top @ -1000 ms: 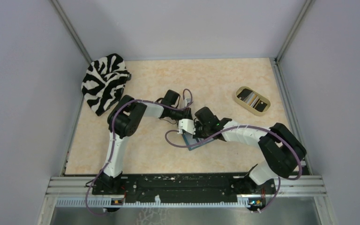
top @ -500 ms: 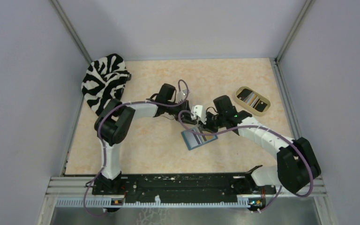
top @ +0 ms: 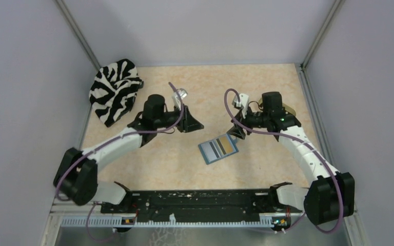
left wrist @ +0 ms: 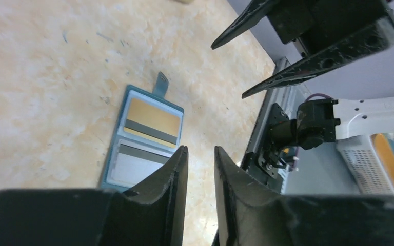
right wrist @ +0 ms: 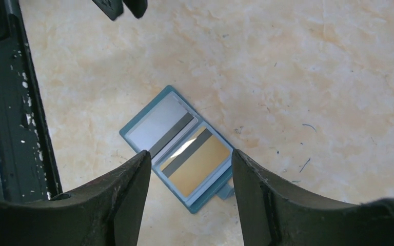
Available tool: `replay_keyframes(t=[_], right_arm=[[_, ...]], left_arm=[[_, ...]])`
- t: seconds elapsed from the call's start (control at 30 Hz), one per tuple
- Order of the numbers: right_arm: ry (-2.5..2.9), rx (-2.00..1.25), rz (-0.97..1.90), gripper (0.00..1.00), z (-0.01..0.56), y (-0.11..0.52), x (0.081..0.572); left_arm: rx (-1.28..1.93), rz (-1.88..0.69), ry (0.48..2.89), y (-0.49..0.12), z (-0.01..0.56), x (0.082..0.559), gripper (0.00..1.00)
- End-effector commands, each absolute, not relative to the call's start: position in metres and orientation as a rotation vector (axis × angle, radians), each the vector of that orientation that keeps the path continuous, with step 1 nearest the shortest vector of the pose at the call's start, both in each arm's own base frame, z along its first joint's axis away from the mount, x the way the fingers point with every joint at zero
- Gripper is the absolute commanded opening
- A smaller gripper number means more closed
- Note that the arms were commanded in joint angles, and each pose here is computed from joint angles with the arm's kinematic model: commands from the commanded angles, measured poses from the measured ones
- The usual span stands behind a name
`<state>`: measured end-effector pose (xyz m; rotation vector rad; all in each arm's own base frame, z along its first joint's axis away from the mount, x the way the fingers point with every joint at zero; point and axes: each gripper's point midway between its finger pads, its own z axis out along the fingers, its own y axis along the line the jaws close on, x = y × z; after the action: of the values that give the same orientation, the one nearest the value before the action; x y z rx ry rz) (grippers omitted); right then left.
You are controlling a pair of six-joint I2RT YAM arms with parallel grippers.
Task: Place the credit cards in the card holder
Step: Turn over the card slot in the card holder.
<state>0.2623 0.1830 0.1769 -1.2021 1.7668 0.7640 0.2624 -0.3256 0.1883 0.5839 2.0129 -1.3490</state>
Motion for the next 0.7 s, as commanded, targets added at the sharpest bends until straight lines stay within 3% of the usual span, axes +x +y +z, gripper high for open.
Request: replay_keyframes(t=[0.0,0.1,0.2,0.47,0.67], right_arm=[[1.721,-1.194,0.867,0.60,0.211,0.194,0.261],[1.781,-1.204,0.932,0.60,0.214,0.196,0.260],[1.864,-1.178,1.029,0.60,0.212,0.200,0.258],[1.961,-1.099,1.014,0.62,0.154,0.194,0.253],[2.119,-1.006,1.044,0.59,0.117,0.191,0.254]], left_arm=[[0.572,-1.148,1.799,-0.298,0.225,0.271,0.39],[0.543,-1.065,1.721,-0.279,0.233,0.266,0.63],[0.438,-1.013,1.710,-0.260,0.220,0.262,0.96],[0.216,-1.187,1.703,-0.244,0.190,0.231,0.99],[0.048,-1.421,1.744,-0.247,0.166,0.208,0.91]])
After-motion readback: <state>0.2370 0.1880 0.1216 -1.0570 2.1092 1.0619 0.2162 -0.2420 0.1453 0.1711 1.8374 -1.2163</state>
